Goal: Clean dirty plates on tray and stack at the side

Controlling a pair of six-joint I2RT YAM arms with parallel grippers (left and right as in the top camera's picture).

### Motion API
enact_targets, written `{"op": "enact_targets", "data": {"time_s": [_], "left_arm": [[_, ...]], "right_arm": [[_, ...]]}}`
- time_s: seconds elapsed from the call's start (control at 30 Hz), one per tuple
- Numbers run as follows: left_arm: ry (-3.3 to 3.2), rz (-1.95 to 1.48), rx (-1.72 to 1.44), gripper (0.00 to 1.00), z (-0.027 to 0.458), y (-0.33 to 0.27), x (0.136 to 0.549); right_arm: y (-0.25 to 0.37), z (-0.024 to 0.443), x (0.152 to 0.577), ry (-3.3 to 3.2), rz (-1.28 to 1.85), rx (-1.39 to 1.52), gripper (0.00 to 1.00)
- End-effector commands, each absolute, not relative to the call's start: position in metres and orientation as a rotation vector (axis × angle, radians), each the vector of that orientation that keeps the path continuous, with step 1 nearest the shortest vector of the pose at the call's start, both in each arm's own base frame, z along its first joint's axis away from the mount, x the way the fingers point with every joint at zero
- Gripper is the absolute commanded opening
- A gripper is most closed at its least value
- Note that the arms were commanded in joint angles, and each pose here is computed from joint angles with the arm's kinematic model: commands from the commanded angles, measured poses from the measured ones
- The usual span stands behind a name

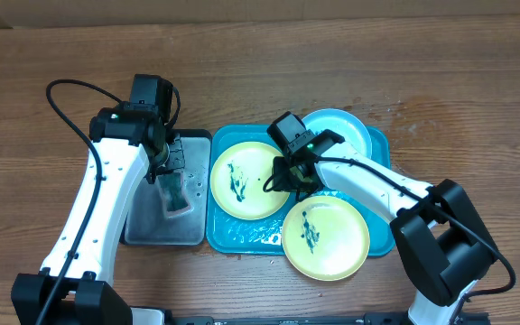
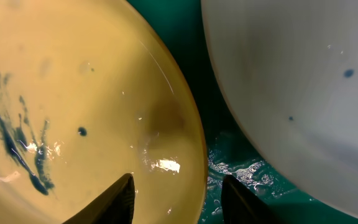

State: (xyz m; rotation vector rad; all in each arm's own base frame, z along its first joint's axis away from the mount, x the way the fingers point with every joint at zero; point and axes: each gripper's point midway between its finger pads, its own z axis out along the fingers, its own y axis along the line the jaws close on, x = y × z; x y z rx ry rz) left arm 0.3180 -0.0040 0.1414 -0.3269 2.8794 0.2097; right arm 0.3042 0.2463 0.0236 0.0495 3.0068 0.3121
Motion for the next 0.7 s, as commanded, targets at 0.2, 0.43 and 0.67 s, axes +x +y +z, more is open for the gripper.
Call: {"op": "enact_targets", "data": {"time_s": [0.2, 0.43, 0.67], "left_arm": [[2.877, 0.243, -0.325, 0.13, 0.144, 0.002, 0.317], [2.893, 0.215, -0.323, 0.17, 0.142, -0.002, 0.315], [2.922, 0.217, -0.25, 0.07, 0.13, -0.003, 0.311]], "right_arm": [[0.25, 0.023, 0.304, 2.975, 0.385, 0.11, 0.38], [0.247, 0.011, 0.3, 2.974, 0.39, 0.151, 0.22], [0.245, 0.006, 0.299, 2.97, 0.391, 0.189, 0.06]]}}
